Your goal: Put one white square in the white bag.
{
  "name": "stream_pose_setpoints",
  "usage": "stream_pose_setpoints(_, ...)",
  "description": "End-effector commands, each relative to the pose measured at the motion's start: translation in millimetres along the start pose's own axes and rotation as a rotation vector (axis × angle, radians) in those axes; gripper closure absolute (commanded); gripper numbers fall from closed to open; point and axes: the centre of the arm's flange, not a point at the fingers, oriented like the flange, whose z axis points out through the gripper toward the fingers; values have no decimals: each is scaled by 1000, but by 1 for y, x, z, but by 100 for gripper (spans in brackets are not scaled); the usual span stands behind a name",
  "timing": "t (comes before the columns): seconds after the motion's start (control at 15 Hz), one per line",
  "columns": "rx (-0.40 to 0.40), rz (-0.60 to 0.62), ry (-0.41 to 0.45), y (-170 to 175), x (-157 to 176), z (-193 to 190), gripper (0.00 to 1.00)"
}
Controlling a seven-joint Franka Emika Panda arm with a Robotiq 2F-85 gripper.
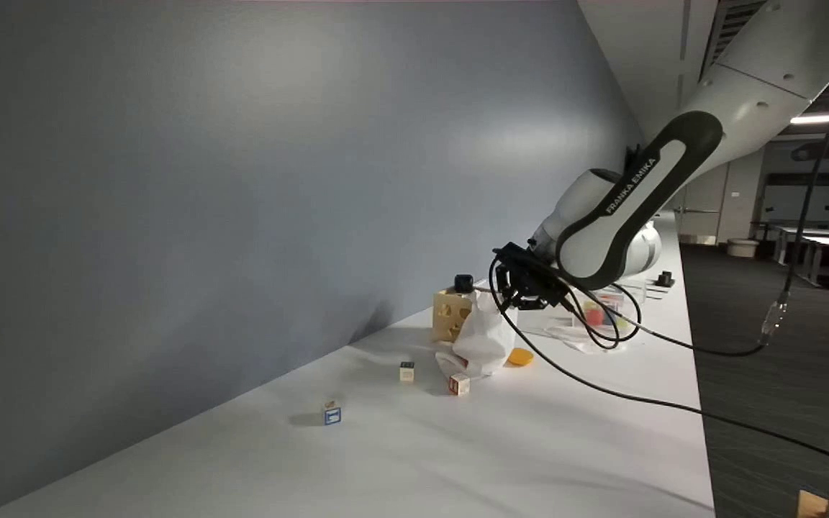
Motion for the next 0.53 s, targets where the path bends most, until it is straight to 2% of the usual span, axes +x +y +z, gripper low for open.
stream_pose_setpoints(0.0,-28,-16,8,6,-12,7,100)
stream_pose_setpoints(0.2,-34,-21,2,8,-13,9,100)
stream_pose_setpoints(0.27,-31,-23,0,8,-13,8,74)
stream_pose_setpoints(0.33,-29,-24,-3,7,-14,5,73)
stream_pose_setpoints(0.47,-29,-35,-3,3,-16,-4,60)
